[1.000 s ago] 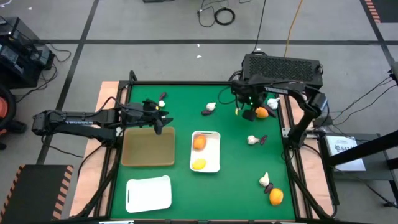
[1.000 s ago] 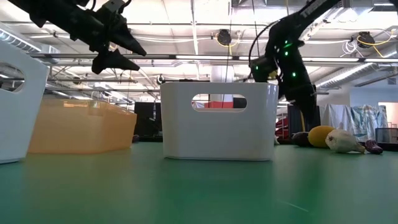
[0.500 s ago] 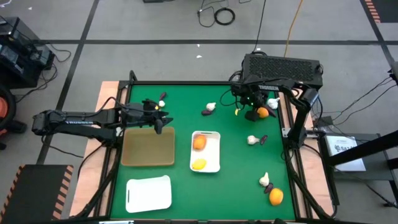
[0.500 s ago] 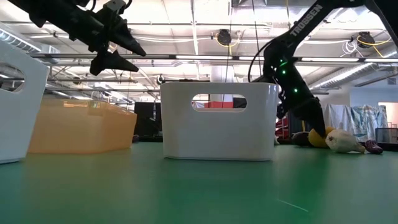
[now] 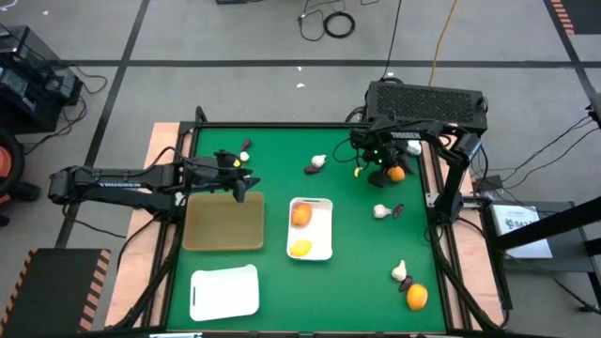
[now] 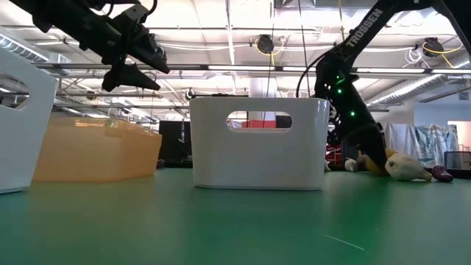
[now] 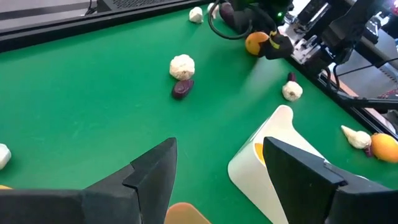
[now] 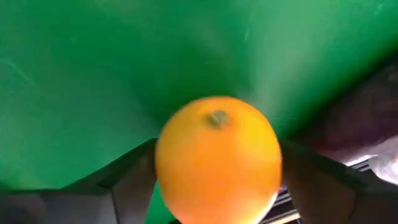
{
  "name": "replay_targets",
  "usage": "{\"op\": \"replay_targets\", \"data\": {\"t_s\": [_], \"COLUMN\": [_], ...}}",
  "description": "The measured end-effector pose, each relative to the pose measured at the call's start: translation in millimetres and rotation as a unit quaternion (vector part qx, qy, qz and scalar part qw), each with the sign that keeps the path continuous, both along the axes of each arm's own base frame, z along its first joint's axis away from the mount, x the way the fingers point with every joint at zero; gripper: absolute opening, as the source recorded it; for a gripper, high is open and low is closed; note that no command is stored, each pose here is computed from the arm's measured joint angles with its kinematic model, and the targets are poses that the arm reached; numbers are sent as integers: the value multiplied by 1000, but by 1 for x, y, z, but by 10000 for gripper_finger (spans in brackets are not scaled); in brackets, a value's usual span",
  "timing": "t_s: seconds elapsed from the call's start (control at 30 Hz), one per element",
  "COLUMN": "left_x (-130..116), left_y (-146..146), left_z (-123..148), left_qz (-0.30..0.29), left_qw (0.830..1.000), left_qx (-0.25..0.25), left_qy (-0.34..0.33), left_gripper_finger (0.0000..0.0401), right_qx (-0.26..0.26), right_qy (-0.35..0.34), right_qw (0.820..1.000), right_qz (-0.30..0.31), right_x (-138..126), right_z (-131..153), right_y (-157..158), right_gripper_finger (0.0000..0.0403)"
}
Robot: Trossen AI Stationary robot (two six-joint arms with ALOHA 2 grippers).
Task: Sort produce into baskets
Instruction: Put the yellow lemon into the top white bin
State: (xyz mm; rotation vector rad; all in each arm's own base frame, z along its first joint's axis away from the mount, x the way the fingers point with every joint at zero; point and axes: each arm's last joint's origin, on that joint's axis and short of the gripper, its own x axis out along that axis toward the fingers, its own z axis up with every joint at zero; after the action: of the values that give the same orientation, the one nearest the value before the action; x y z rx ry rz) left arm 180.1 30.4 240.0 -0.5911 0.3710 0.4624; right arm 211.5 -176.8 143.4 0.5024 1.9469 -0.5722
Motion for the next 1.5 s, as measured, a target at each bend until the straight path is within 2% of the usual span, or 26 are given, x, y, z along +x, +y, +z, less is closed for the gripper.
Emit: {"op": "replay_targets", "data": {"t_s": [0.17, 0.27, 0.43, 0.6, 0.77, 0.97, 1.2, 1.3, 1.5], "left_x": [0, 0, 0, 0, 0, 0, 8, 14, 21], "left_y": [0, 0, 0, 0, 0, 0, 1, 1, -2], "left_z": [0, 0, 0, 0, 0, 0, -6, -10, -18], "left_qz": [-5, -7, -15, -31, -54, -75, -88, -109, -162], "left_qw": [1000, 1000, 999, 998, 993, 986, 982, 982, 978], "left_qx": [11, 15, 28, 58, 101, 140, 153, 139, 109], "left_qy": [3, 4, 9, 20, 35, 50, 66, 67, 67], "left_gripper_finger": [246, 246, 246, 246, 246, 246, 246, 246, 246], "right_qx": [0, 1, -29, -35, -45, -49, -15, -28, -44], "right_qy": [17, 26, -11, -114, -236, -361, -511, -544, -536], "right_qw": [1000, 999, 999, 990, 967, 929, 859, 838, 842], "right_qz": [-21, -22, -26, -71, -87, -64, -8, 12, 33], "right_x": [0, 3, 16, 36, 65, 105, 148, 158, 162], "right_z": [3, 10, 35, 71, 102, 114, 117, 116, 103], "right_y": [4, 8, 20, 37, 69, 122, 188, 209, 229], "right_gripper_finger": [232, 205, 217, 232, 225, 229, 230, 230, 231]}}
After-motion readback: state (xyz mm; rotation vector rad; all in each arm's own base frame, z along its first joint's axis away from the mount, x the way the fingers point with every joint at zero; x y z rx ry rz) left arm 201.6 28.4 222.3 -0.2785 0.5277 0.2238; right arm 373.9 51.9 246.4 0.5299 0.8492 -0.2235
